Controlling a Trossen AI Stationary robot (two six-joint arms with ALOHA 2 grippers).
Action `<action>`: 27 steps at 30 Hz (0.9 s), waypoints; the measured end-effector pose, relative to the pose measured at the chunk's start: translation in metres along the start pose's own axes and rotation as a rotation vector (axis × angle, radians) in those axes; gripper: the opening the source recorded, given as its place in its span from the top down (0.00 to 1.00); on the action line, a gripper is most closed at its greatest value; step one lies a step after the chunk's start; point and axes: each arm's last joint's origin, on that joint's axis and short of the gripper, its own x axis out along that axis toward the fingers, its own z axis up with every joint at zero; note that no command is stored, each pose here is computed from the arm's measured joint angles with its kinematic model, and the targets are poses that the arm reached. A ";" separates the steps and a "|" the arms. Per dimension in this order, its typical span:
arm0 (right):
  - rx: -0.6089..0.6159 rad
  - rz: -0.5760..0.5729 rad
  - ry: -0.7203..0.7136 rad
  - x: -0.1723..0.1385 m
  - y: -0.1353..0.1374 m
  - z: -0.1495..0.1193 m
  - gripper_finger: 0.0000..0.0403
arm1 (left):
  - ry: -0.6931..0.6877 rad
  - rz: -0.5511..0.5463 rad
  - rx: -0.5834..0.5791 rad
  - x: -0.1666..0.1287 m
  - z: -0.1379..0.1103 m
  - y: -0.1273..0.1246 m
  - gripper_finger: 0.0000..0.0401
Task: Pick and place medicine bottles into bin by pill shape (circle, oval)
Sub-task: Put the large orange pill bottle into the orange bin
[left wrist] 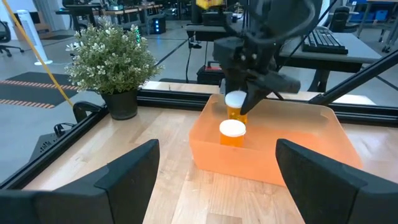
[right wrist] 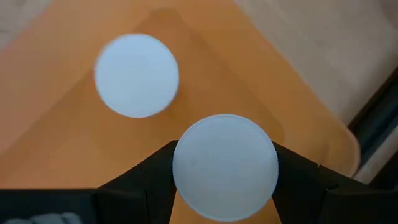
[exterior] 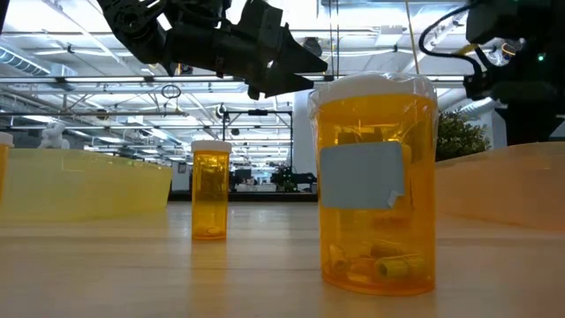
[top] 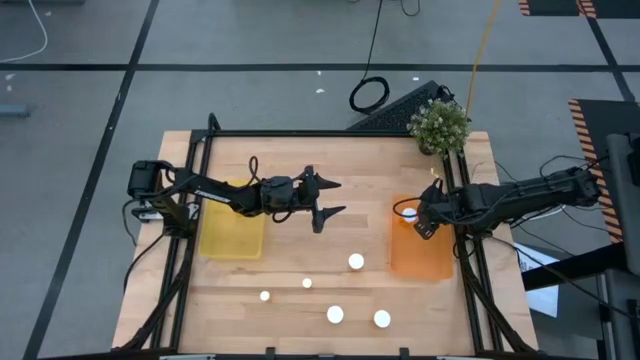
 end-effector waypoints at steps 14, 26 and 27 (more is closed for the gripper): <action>-0.003 0.003 -0.061 0.022 0.002 -0.004 0.42 | 0.000 0.000 0.000 0.000 0.000 0.000 0.19; -0.040 0.022 -0.085 0.009 0.004 0.005 0.31 | 0.013 0.000 0.008 0.000 -0.001 0.000 0.19; -0.046 0.029 -0.091 0.004 0.004 0.007 0.31 | 0.016 0.000 0.009 0.000 -0.002 0.000 0.19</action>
